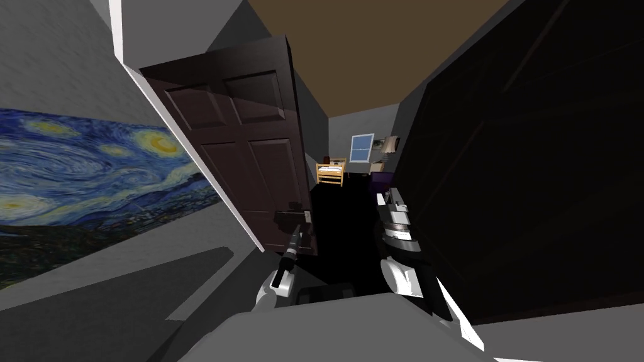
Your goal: Push the door open
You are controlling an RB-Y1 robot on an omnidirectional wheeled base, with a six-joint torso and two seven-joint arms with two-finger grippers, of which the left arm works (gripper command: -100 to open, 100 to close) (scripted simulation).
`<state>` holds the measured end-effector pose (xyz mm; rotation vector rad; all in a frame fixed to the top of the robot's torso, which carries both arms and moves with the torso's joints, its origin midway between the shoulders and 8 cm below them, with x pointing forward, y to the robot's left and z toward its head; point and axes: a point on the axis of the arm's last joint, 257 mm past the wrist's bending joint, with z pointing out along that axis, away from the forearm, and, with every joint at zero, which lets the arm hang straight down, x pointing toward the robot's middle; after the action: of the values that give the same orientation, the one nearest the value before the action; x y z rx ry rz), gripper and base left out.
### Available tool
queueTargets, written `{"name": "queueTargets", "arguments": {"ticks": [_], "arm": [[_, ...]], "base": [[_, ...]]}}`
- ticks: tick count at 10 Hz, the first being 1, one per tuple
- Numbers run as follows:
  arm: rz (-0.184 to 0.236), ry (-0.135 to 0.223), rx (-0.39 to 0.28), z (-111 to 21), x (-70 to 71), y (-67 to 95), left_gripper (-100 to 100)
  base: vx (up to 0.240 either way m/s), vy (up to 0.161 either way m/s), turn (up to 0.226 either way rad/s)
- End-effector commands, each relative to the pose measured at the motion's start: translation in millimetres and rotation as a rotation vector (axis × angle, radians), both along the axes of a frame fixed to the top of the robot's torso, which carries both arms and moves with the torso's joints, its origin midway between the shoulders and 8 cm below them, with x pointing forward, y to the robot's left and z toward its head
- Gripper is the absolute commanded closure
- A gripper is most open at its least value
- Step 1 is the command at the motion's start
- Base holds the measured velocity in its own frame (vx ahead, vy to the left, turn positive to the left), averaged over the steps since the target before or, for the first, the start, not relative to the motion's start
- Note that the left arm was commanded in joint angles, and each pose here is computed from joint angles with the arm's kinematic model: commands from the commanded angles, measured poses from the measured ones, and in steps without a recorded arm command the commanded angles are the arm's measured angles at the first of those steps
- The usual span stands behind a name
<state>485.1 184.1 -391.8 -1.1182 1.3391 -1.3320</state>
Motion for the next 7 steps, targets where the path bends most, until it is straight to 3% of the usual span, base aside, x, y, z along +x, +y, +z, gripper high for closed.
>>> {"name": "queueTargets", "arguments": {"ticks": [1, 4, 7], "arm": [[0.000, 0.000, 0.000, 0.0, 0.0, 0.0, -100], [0.007, -0.002, 0.004, -0.1, -0.5, 4.0, -100], [0.015, -0.006, 0.005, 0.1, -1.2, 6.8, -100]], "base": [[-0.100, -0.016, 0.004], [0.131, -0.013, -0.021], [0.188, -0.065, -0.024]]}}
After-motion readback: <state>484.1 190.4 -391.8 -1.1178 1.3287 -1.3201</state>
